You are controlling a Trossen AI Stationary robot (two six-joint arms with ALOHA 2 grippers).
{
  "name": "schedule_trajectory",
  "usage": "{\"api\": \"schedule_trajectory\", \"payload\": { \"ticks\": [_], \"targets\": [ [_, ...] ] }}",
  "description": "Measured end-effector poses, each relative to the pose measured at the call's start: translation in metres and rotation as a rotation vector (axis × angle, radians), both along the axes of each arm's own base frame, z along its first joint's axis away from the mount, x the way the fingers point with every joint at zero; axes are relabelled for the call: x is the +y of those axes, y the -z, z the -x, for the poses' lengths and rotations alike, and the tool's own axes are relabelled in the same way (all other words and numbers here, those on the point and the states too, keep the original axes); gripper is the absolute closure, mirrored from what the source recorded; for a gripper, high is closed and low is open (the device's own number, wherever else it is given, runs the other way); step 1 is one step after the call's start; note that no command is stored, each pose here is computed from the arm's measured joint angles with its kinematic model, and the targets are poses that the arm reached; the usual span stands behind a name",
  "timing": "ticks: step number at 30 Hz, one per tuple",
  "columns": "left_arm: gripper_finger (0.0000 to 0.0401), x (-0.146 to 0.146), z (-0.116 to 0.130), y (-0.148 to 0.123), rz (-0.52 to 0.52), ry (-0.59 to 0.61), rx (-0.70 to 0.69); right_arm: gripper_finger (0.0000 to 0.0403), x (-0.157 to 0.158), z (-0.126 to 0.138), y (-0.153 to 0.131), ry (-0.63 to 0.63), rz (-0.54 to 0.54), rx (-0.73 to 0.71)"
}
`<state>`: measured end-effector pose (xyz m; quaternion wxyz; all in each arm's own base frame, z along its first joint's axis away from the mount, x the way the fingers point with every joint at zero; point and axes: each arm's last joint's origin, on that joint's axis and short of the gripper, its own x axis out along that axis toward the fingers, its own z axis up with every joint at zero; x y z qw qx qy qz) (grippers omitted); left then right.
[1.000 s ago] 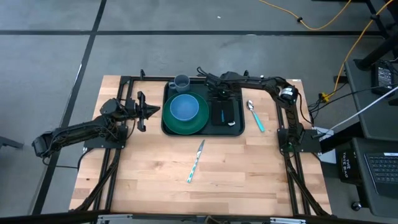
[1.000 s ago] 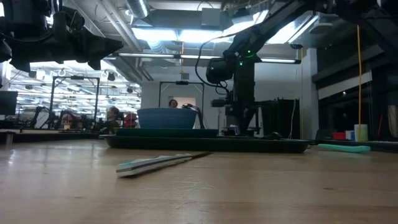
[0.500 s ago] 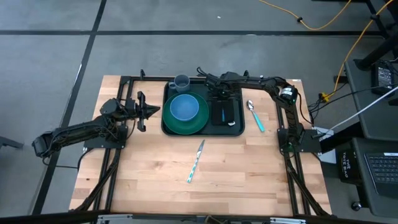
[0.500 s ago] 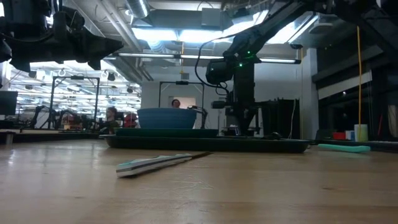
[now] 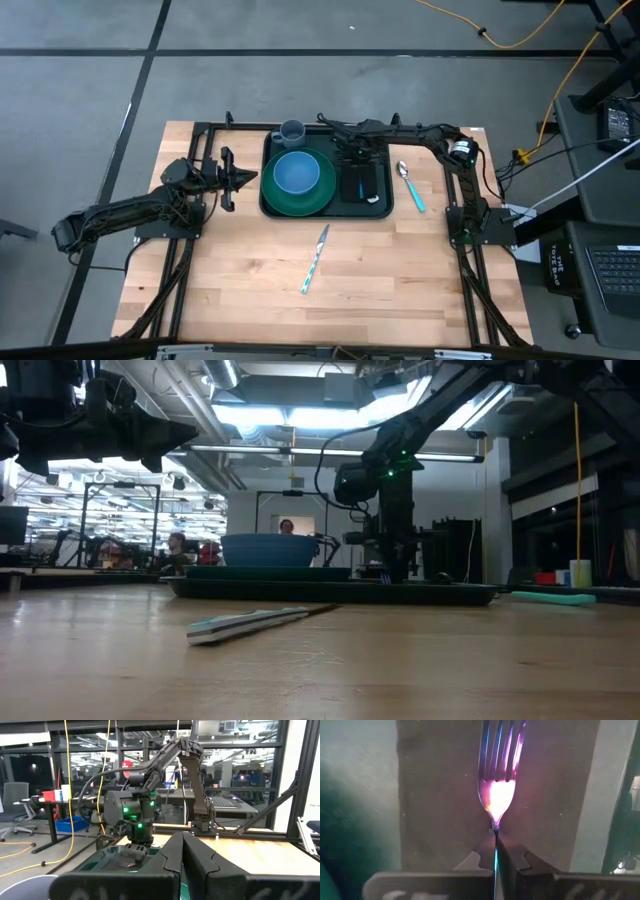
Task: Set up tray
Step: Put the blue fork on top of the black napkin on the green tray
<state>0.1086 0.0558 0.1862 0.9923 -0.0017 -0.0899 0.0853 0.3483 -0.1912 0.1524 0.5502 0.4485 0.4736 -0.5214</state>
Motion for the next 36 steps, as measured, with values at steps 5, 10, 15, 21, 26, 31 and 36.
{"api": "schedule_trajectory", "payload": {
  "ticks": [5,10,15,21,26,31,36],
  "targets": [
    [0.0396,0.0000,0.0000,0.0000,0.000,0.000,0.000,0.0399,-0.0012,-0.0014,0.0003,-0.005,0.008,-0.015],
    [0.0399,0.0000,0.0000,0.0000,0.000,0.000,0.000,0.0384,-0.0019,-0.0030,0.0001,-0.029,0.011,-0.030],
    [0.0397,0.0000,0.0000,0.0000,0.000,0.000,0.000,0.0363,-0.0015,-0.0031,0.0002,-0.028,-0.005,-0.039],
    [0.0398,0.0000,0.0000,0.0000,0.000,0.000,0.000,0.0359,-0.0014,-0.0029,0.0002,-0.019,-0.006,-0.038],
    [0.0398,0.0001,0.0000,0.0000,0.000,0.000,0.000,0.0370,-0.0014,-0.0024,0.0003,0.014,-0.010,-0.040],
    [0.0396,0.0000,0.0000,0.0000,0.000,0.000,0.000,0.0388,-0.0014,-0.0023,0.0003,0.025,-0.012,-0.040],
    [0.0399,0.0000,0.0000,0.0000,0.000,0.000,0.000,0.0391,-0.0014,-0.0020,0.0003,0.023,-0.017,-0.041]
  ]
}}
